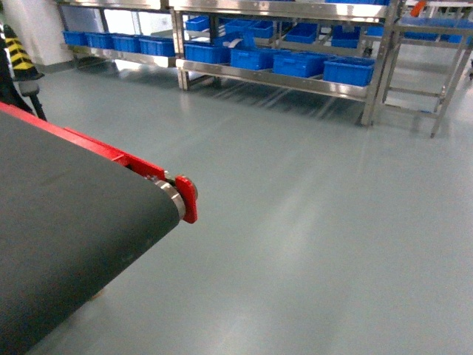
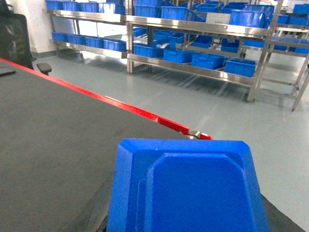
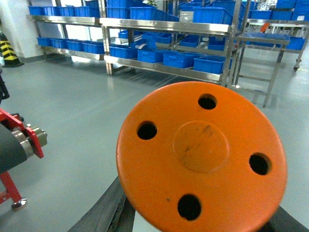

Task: Sort blue parts and orange caps into right shelf containers

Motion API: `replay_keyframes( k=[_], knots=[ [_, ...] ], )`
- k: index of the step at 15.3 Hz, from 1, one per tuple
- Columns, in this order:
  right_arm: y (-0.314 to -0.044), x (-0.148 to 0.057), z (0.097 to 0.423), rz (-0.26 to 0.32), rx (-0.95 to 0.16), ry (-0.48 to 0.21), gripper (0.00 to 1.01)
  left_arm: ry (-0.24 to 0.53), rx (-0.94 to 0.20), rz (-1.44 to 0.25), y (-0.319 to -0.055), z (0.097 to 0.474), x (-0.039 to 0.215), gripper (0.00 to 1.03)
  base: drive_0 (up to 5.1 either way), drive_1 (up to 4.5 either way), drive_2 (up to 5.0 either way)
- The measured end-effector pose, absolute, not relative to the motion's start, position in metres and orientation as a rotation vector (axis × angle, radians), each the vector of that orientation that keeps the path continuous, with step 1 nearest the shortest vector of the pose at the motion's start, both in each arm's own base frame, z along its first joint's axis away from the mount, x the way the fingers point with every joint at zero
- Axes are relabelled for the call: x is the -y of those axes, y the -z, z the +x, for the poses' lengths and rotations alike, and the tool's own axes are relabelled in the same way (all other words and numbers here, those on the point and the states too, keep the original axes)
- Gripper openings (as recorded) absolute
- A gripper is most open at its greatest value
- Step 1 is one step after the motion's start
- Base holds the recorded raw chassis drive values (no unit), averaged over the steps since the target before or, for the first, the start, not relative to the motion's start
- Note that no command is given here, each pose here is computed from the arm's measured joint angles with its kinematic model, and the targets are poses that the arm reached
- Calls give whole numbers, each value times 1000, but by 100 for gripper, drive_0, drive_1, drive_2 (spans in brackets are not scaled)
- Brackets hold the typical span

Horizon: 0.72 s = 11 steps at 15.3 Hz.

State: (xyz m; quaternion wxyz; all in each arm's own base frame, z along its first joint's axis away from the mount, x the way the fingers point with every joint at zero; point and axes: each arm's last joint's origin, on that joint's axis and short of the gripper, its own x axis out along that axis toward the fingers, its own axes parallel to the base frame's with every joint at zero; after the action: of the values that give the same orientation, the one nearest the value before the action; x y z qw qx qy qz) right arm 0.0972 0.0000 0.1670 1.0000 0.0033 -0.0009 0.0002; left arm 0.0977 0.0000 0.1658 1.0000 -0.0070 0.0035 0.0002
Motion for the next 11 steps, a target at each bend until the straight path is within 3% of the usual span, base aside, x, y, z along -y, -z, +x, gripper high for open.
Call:
replay_keyframes(
  k=[11],
  knots=[
    [-167, 0, 97, 7, 2, 0, 43, 0, -7, -14, -166, 98, 0, 41, -160, -160, -160]
  ],
)
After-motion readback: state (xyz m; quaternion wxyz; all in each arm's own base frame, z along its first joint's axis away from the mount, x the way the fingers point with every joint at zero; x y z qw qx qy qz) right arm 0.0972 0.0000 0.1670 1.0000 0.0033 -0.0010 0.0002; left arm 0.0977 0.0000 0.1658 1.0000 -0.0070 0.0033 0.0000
